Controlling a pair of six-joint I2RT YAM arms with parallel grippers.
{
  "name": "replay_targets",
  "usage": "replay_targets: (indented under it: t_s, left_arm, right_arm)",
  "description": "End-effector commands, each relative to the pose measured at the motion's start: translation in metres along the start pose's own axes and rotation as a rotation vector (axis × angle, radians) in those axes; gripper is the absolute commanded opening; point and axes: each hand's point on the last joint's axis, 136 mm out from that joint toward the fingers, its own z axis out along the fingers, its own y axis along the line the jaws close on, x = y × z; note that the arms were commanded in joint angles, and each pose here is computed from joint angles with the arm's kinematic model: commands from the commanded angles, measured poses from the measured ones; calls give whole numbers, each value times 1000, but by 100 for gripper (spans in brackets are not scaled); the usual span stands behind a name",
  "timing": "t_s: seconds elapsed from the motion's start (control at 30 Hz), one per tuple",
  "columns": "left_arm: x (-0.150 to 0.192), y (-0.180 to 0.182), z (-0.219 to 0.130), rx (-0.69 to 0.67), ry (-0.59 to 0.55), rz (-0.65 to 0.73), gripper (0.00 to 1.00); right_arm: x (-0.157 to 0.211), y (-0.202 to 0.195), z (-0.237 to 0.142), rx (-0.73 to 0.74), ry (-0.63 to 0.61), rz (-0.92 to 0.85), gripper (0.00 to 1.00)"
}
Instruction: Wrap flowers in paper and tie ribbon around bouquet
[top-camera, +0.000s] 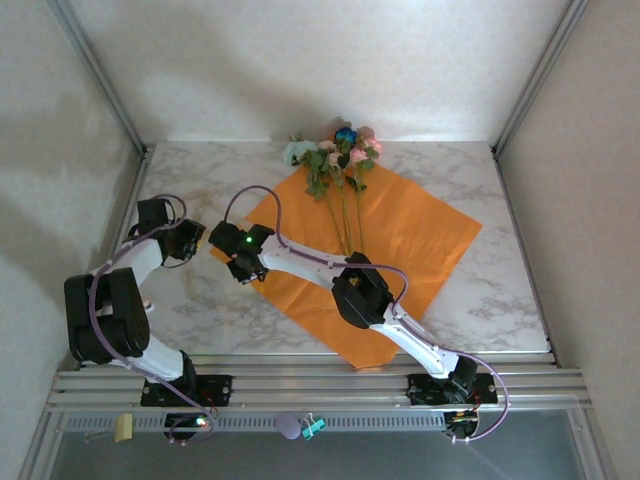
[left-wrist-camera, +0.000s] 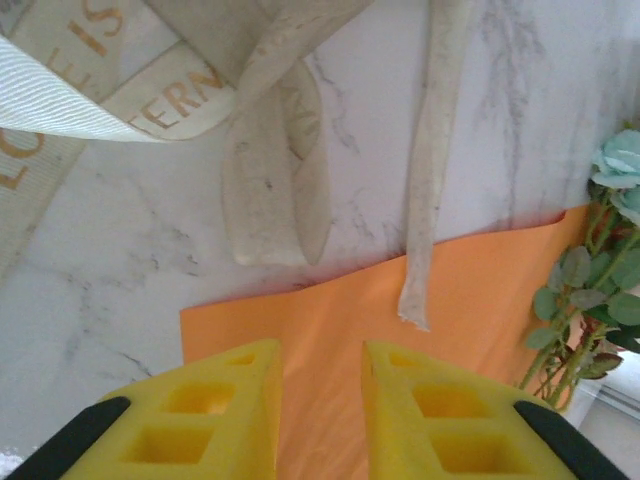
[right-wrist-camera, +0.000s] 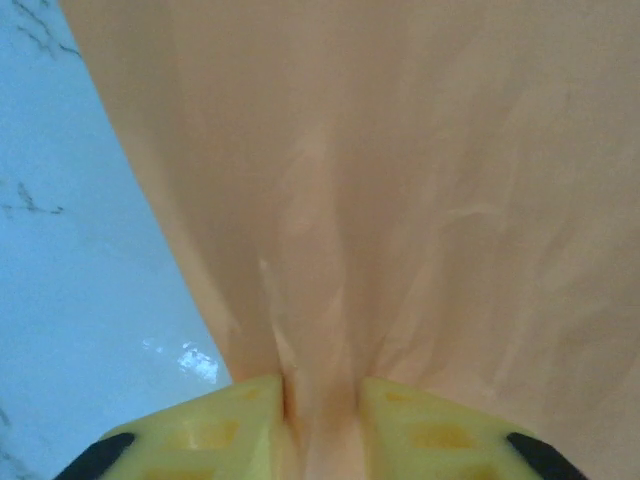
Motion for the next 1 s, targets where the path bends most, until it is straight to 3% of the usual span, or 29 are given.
replay_targets:
  t_s: [0.0, 0.13, 0.27, 0.47, 0.6, 0.97]
  left_arm:
    - [9, -15, -12, 48, 5, 9, 27]
    - [21, -21, -23, 45, -2, 29, 31]
    - [43, -26, -38, 50, -12, 40, 48]
    - [73, -55, -63, 246, 10, -24, 61]
    - [91, -81, -84, 377, 14, -47, 61]
    - [136, -52, -80, 341, 85, -81, 52]
  right_arm:
    - [9, -4, 6, 39, 25, 9, 14]
    - [-19, 11, -31, -61, -65, 36, 13]
    - [-41, 18, -72, -198, -126, 92, 10]
    - [-45, 0, -109, -437, -126, 239, 10]
    - [-44, -21, -128, -573, -149, 344, 10]
    - [-29, -86, -149, -759, -212, 594, 15]
